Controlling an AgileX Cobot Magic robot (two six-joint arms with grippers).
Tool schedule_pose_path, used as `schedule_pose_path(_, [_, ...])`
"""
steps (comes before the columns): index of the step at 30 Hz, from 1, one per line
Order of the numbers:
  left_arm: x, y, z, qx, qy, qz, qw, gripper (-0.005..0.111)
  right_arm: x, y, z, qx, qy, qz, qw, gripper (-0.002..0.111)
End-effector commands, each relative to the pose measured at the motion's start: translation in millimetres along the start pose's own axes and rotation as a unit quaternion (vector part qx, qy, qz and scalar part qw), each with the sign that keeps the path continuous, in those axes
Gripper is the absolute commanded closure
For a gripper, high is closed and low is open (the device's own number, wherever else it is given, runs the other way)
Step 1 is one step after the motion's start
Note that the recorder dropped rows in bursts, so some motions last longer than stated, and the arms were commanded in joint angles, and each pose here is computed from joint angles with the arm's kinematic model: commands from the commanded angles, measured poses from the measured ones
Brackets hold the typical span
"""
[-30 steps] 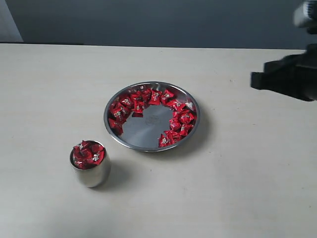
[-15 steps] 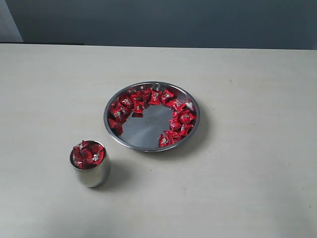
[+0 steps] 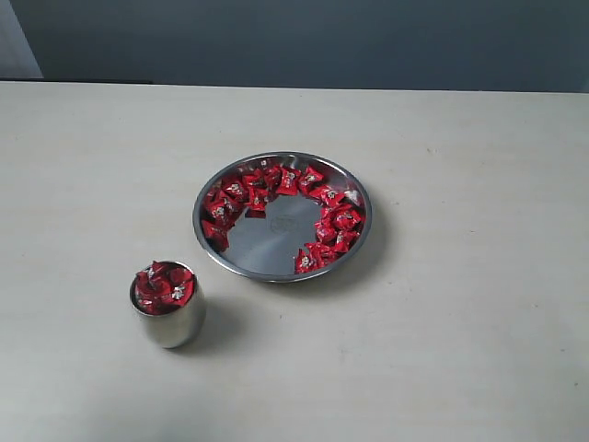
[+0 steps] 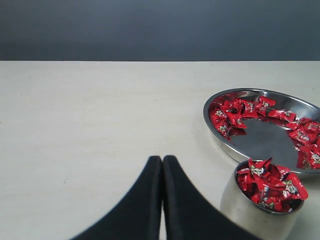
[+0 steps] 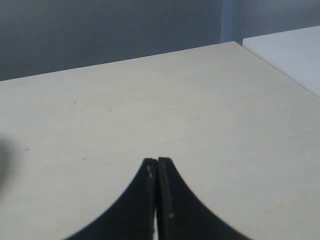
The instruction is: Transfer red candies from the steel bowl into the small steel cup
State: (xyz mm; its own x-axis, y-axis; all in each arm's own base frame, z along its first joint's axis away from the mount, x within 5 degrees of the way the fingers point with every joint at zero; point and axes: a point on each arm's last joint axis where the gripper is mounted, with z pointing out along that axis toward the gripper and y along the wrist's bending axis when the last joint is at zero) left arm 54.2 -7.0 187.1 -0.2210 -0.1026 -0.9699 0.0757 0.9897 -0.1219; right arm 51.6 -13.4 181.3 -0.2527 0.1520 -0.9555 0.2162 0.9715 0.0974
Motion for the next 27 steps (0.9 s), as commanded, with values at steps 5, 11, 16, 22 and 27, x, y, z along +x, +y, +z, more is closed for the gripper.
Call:
schedule_pose_path(5, [0.1,0.2,0.0,-0.001,-0.006,0.001,1.000,0.106,1.3,8.0,-0.2,-0.043,-0.003,-0.051,0.998,0.109])
schedule_pose_path(11, [0.1,0.2,0.0,-0.001,-0.006,0.001,1.000,0.106,1.2,7.7,-0.2,-0.039,-0.003,-0.050,0.998,0.109])
schedule_pose_path(16, [0.1,0.2,0.0,-0.001,-0.006,0.001,1.000,0.106,0.9,4.6,0.0,-0.012,-0.005,-0.043,0.999,0.109])
schedule_pose_path(22, [0.1,0.2,0.0,-0.001,-0.006,0.001,1.000,0.106,0.9,4.7,0.0,-0.011,-0.005,-0.037,0.999,0.109])
schedule_pose_path(27, [0.1,0.2,0.0,-0.001,-0.006,0.001,1.000,0.106,0.9,4.7,0.0,-0.011,-0.005,-0.037,0.999,0.109])
